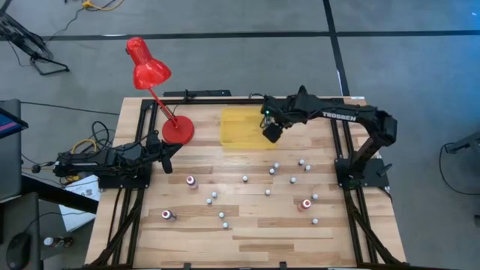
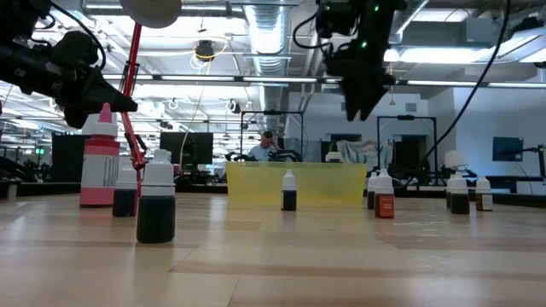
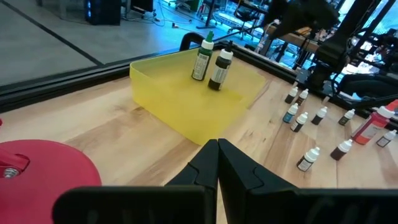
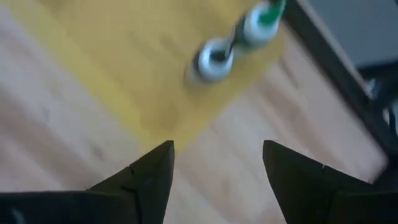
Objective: Pick & Place food coloring
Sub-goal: Put the small black food coloring bottle into the yellow bin
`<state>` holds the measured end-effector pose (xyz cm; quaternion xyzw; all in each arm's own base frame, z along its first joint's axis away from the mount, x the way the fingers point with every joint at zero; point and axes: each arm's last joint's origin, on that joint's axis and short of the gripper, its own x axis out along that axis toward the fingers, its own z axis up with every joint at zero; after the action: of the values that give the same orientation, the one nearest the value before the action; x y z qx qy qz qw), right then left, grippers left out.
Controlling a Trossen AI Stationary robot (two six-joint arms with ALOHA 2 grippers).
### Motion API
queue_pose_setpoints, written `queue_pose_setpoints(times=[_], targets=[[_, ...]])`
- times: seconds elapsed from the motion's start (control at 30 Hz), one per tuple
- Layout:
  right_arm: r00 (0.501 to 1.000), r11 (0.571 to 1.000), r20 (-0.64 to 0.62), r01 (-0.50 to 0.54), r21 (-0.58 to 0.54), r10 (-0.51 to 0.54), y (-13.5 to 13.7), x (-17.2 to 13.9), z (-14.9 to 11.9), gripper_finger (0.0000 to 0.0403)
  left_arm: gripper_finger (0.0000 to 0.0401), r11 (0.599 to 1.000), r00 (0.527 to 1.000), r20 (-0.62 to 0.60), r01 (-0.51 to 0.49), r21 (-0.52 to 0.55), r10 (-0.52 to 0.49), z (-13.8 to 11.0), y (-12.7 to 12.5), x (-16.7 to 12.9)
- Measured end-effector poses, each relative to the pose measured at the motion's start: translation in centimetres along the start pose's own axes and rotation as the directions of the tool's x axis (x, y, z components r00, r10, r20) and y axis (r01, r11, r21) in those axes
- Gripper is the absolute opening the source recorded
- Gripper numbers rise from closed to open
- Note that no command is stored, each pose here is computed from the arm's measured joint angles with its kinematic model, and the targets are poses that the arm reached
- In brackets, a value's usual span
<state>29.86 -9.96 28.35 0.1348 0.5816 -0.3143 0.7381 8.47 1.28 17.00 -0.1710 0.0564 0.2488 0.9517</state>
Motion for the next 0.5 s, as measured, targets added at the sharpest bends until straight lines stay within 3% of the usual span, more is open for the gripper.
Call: queue_pose_setpoints(times=[0.13, 0.23, 0.4, 0.5], targets=[[0.988, 0.998, -0.144, 0.041, -0.048, -0.048, 2.1, -1.0, -2.6, 0.0223, 0.0000, 1.000, 1.000, -0.012, 0.026, -0.003, -0.026, 0.0, -0.1, 0.0], [0.971, 0.987, -0.220, 0.067, -0.145, -0.098, 4.3, -1.3, -5.1, 0.0217, 0.0000, 0.999, 0.998, -0.023, 0.052, -0.003, -0.052, -0.1, -0.1, 0.0], [0.957, 0.938, -0.244, 0.069, -0.338, -0.159, 7.7, -1.0, -9.1, 0.0206, 0.0000, 0.998, 0.997, -0.029, 0.067, -0.004, -0.067, -0.1, -0.2, 0.0], [0.953, 0.919, -0.243, 0.076, -0.388, -0.181, 9.0, -0.9, -10.9, 0.0199, 0.0000, 0.998, 0.997, -0.029, 0.067, -0.004, -0.067, -0.1, -0.2, 0.0]])
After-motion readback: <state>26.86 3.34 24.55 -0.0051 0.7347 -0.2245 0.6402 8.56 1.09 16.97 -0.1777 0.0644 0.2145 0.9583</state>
